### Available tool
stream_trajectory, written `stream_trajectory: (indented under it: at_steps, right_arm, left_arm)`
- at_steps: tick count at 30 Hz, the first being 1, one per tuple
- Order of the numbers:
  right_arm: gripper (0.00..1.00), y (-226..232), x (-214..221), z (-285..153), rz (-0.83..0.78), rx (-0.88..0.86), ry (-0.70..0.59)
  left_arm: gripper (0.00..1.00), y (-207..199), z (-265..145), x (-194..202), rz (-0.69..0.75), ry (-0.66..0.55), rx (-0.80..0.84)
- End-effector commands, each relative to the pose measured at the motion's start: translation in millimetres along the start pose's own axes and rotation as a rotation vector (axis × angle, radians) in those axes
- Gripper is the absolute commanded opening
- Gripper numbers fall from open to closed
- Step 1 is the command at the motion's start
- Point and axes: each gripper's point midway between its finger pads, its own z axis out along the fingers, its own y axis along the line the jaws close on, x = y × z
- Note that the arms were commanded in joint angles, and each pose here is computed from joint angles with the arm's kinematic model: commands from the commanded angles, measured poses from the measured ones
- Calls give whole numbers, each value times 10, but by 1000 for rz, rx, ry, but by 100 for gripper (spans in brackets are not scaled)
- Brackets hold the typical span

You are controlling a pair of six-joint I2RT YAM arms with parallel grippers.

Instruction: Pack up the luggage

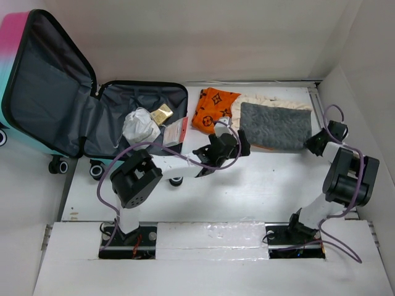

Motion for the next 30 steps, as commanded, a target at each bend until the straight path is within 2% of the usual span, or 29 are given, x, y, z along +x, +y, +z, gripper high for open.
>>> stream_trajectory:
  at_steps: [1,2,4,6,8,9,10,11,12,14,17,26,30]
  right_arm:
    - [0,134,-126,-109,-15,-57,-16]
    - [0,87,55,-163,-12,-69,23]
    - [0,131,61,-369,-40,-105,-8]
    - [0,58,325,-523,-49,-126,40]
    - [0,132,383,-772,-67,-182,27]
    - [0,118,609,-857,-73,-192,84]
    - [0,214,583,-1028,-109,-230,48]
    - [0,281,615,-1134,-126,-250,45]
    - [0,298,815,-1233,-151,-250,95]
    - [0,454,853,-1493,-179,-313,57]
    - [0,510,1131,-1678,-227,-348,113]
    - [0,564,1852,-2054,-381,-460,330]
    - [0,539,2179,-2076,-441,-475,445]
  left_arm:
    - [93,-157,-108,-255,-34,-62,56]
    - [93,-157,-108,-256,-34,-62,57]
    - [93,-147,-129,-258,-34,-62,57]
    - [93,-85,-144,-298,-30,-79,23]
    - [93,8,-144,-270,-17,-74,-17]
    - [93,7,-168,-307,-30,-82,-23]
    - [93,22,-170,-288,-43,-75,-30]
    - [91,51,-171,-257,-50,-70,-36]
    - [90,59,-169,-271,-63,-78,-43]
    - [86,92,-174,-231,-90,-64,-60]
    - [81,184,-166,-130,-106,-34,-97]
    - [80,402,-232,54,-136,-9,-128]
    - [80,413,-198,148,-181,15,-133]
